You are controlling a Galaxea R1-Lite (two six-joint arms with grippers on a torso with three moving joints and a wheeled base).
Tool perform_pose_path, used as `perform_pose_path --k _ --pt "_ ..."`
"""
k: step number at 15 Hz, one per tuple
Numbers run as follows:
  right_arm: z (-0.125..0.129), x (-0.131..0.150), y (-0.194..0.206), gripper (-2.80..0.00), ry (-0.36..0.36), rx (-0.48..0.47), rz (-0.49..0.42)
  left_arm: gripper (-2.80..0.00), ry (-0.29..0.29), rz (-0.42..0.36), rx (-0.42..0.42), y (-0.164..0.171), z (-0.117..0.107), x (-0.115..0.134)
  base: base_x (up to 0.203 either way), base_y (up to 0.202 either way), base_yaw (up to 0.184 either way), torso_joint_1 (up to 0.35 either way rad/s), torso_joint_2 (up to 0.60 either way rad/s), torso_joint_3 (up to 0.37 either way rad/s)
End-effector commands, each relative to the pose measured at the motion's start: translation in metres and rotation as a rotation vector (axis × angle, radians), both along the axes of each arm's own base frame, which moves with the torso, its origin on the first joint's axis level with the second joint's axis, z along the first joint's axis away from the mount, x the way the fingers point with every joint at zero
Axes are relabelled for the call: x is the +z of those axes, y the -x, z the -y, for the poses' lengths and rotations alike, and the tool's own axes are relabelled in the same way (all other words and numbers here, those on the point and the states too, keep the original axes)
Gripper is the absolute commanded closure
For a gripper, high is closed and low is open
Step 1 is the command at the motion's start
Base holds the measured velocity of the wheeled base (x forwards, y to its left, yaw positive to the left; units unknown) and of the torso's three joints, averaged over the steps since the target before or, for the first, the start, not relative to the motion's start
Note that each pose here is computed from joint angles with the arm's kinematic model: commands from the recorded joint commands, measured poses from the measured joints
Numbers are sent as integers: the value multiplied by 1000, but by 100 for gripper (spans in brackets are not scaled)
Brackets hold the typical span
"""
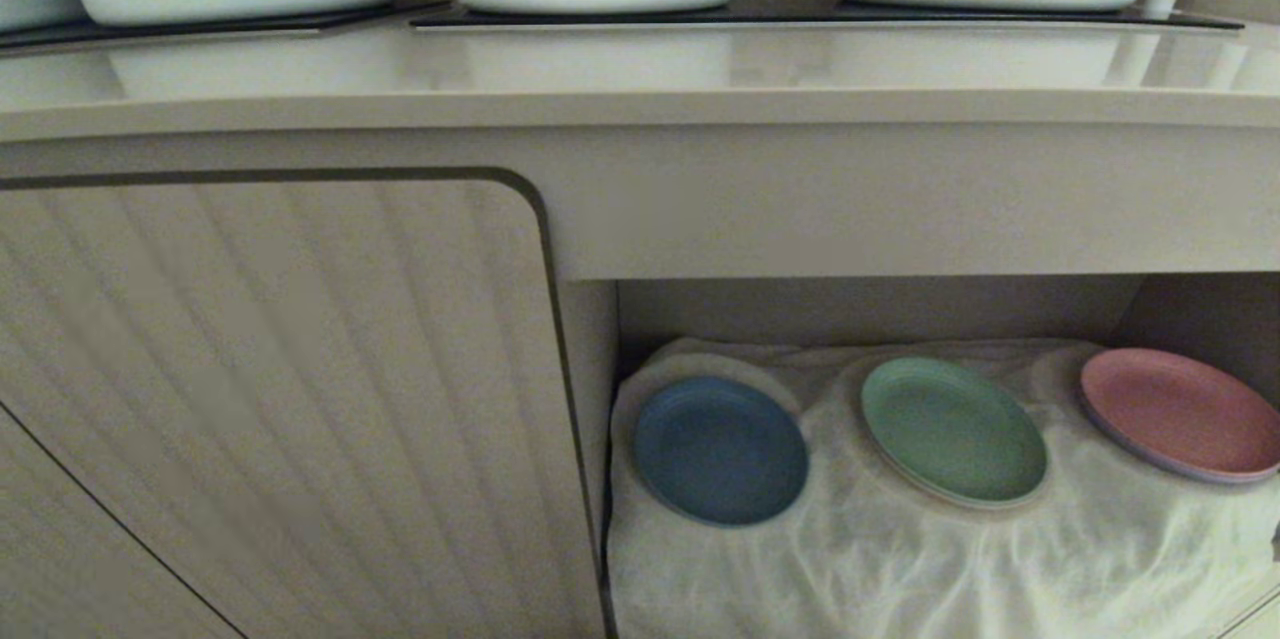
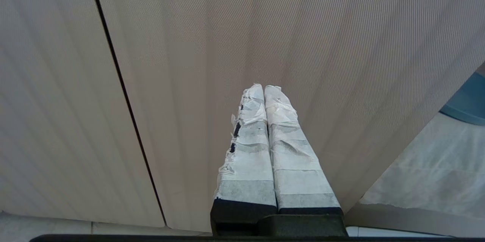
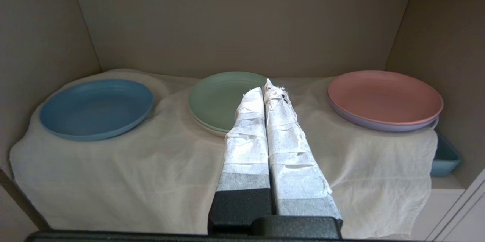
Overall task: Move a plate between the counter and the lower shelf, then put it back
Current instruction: Pick up the plate in the cupboard
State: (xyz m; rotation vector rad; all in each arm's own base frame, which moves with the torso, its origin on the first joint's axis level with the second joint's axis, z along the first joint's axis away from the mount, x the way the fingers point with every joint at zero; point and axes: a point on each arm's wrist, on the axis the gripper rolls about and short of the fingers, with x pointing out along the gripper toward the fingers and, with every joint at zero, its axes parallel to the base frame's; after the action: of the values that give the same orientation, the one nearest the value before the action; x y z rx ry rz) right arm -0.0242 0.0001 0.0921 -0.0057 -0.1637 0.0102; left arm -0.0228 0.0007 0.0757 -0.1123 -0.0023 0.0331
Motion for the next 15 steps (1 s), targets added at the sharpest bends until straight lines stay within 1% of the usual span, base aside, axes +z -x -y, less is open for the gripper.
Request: perform_pose_path --k 1,9,15 --pt "0 0 0 0 2 0 -5 0 0 0 1 0 0 0 0 0 0 0 0 0" --pt "0 -1 -3 0 7 -5 -52 0 1 1 1 0 0 0 0 0 0 0 0 0" --pt "0 -2 -8 0 7 -5 -118 0 1 0 1 0 0 0 0 0 0 0 0 0"
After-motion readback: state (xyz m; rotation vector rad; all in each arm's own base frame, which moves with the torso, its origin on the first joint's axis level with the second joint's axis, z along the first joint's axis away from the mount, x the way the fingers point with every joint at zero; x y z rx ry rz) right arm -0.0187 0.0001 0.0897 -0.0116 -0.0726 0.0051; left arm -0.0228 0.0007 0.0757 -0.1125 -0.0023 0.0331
